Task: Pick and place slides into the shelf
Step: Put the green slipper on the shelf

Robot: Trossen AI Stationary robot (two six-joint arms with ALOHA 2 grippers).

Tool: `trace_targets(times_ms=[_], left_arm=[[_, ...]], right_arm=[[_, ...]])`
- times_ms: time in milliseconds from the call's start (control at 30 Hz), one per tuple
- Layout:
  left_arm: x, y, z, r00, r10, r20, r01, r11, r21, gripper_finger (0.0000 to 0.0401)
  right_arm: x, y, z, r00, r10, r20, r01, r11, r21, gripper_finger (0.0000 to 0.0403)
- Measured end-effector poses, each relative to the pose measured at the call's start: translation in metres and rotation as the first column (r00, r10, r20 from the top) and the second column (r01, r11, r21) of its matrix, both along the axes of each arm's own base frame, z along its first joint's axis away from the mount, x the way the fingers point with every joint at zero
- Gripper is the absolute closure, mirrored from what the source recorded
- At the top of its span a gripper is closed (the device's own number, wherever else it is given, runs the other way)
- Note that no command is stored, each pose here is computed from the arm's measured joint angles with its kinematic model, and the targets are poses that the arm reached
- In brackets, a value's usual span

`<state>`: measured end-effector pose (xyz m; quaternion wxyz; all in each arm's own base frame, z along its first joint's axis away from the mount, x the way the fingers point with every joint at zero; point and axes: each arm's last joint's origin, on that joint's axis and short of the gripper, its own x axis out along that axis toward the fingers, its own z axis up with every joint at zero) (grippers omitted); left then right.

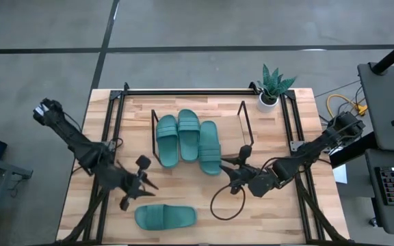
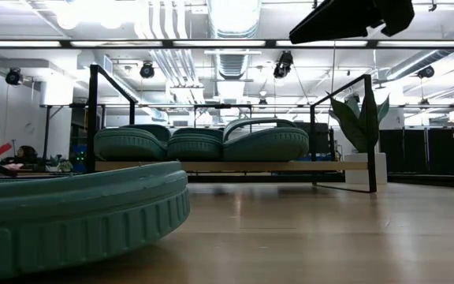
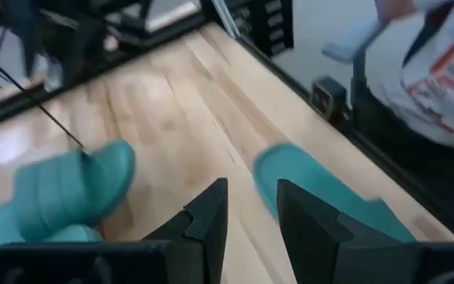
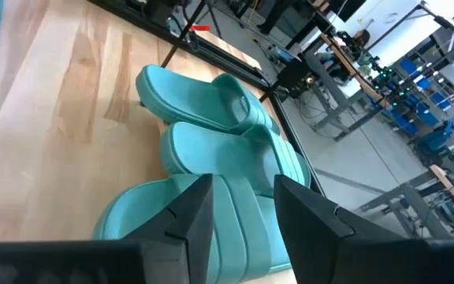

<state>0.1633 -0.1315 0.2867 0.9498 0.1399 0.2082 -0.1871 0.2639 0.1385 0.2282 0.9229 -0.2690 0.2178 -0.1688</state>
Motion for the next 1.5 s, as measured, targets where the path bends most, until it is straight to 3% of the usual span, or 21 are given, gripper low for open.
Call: trace_targets(times_ms=[167, 300, 467, 567, 800, 1067, 1200, 1500], left_arm=[[-0.013, -0.026, -0.018, 0.997, 0.019, -0.077, -0.015, 0.998, 0.053, 0.0306], [-0.02, -0.054, -0.042, 0.996, 0.041, -0.075, -0.026, 0.981, 0.19, 0.0306], [-0.03, -0.088, -0.08, 0.995, 0.087, 0.044, -0.097, 0.871, 0.482, 0.0306], [-0.035, -0.105, -0.085, 0.988, 0.093, 0.126, -0.146, 0.829, 0.54, 0.0306], [-0.034, -0.116, -0.082, 0.986, 0.087, 0.143, -0.151, 0.834, 0.531, 0.0291], [-0.034, -0.119, -0.088, 0.993, 0.115, -0.015, -0.103, 0.935, 0.339, 0.0187], [-0.04, -0.123, -0.092, 0.991, 0.103, -0.088, -0.078, 0.963, 0.258, 0.0178], [-0.043, -0.134, -0.123, 0.988, 0.086, -0.13, -0.034, 0.933, 0.359, 0.0201]], right_arm=[[0.0, 0.0, 0.0, 1.0, 0.008, -0.002, -0.008, 1.0, 0.014, 0.028], [0.0, 0.0, 0.0, 1.0, 0.007, -0.002, -0.007, 1.0, 0.017, 0.0277], [0.0, 0.0, 0.0, 1.0, 0.006, -0.001, -0.006, 1.0, 0.018, 0.0281], [0.0, 0.0, 0.0, 1.0, 0.006, -0.001, -0.006, 1.0, 0.017, 0.0282], [0.0, 0.0, 0.0, 1.0, 0.005, 0.001, -0.005, 1.0, 0.02, 0.0278], [0.0, 0.0, 0.0, 1.0, 0.008, -0.003, -0.008, 1.0, 0.012, 0.0282], [0.0, 0.0, 0.0, 1.0, 0.008, -0.004, -0.008, 1.0, 0.011, 0.028], [0.0, 0.0, -0.001, 1.0, 0.011, -0.009, -0.011, 1.0, 0.004, 0.0283]])
